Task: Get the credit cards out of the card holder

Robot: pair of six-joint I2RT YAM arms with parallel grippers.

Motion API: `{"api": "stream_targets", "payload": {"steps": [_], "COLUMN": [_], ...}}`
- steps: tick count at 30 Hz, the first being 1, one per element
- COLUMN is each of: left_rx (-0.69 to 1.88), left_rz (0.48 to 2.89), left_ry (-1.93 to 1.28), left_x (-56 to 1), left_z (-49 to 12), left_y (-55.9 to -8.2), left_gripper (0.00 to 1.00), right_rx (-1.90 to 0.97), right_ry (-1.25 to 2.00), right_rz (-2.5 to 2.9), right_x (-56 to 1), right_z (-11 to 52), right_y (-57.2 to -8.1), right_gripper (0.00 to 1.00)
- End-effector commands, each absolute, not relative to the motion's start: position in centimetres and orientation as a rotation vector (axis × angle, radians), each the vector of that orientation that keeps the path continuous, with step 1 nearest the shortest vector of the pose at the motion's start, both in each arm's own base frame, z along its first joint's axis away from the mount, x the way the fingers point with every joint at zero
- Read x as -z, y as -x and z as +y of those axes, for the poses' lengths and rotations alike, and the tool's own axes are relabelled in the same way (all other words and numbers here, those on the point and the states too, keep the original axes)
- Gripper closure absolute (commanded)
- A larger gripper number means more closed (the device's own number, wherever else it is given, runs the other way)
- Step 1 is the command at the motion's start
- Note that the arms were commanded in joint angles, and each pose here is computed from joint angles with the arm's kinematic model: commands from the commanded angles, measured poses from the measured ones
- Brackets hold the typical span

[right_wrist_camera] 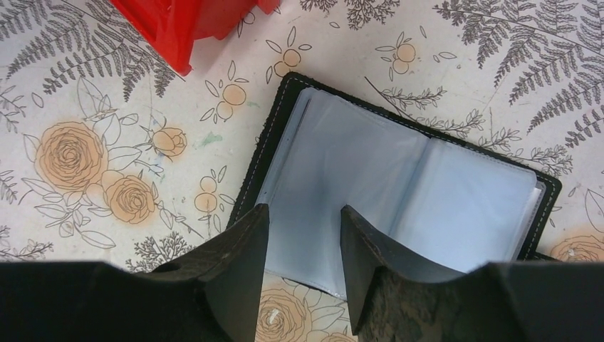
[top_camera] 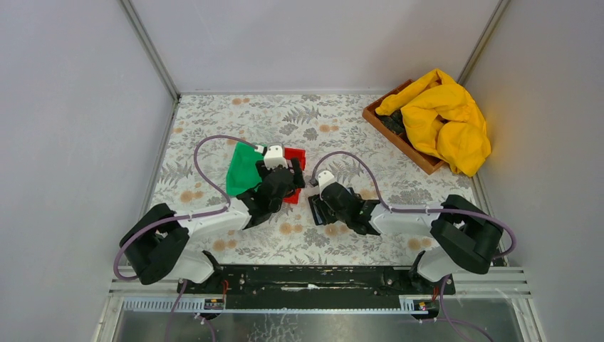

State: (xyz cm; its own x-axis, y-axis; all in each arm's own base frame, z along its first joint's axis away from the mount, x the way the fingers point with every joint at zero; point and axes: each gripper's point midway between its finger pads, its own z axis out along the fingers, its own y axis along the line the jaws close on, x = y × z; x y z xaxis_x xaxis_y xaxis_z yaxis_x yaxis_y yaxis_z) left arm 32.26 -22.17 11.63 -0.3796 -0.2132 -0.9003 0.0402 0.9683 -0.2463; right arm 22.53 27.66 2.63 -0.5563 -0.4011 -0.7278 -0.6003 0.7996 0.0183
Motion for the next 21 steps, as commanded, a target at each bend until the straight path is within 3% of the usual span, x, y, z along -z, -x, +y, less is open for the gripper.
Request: {"api": "stream_targets", "payload": {"steps": [1,8,12,19,21], "left_rx": [0.313,0.442,0.49,0.531,0.497], "left_rz": [1.925,1.982,2.03,2.087,2.067], "left_ry": [0.148,0.102,0.063,0.112,0.125], "left_x": [-12.7,-12.7,-12.4,-10.2,-10.8], "left_z": [-22.7,-24.8,-26.1,-25.8,-24.9], "left_y": [-32.7,-31.5,-29.8,-27.1,-27.3], "left_gripper": [0.16,0.16,0.23,0.55,0.59], "right_rx": [-0.404,-0.41,-0.414,-0.417,-0.437], "right_ry": [0.677,0.636,0.605,0.616,0.642], "right_rz": [2.17,2.151,2.142,2.13,2.131], "right_x": [-4.9,-5.8,-6.3,-6.7,-6.5], "right_z": [28.3,27.8,27.3,27.1,27.5], "right_y": [-22.8,-23.1,-23.3,-23.5,-23.2], "right_gripper": [0.52,0.52,0.52,0.45,0.43]}}
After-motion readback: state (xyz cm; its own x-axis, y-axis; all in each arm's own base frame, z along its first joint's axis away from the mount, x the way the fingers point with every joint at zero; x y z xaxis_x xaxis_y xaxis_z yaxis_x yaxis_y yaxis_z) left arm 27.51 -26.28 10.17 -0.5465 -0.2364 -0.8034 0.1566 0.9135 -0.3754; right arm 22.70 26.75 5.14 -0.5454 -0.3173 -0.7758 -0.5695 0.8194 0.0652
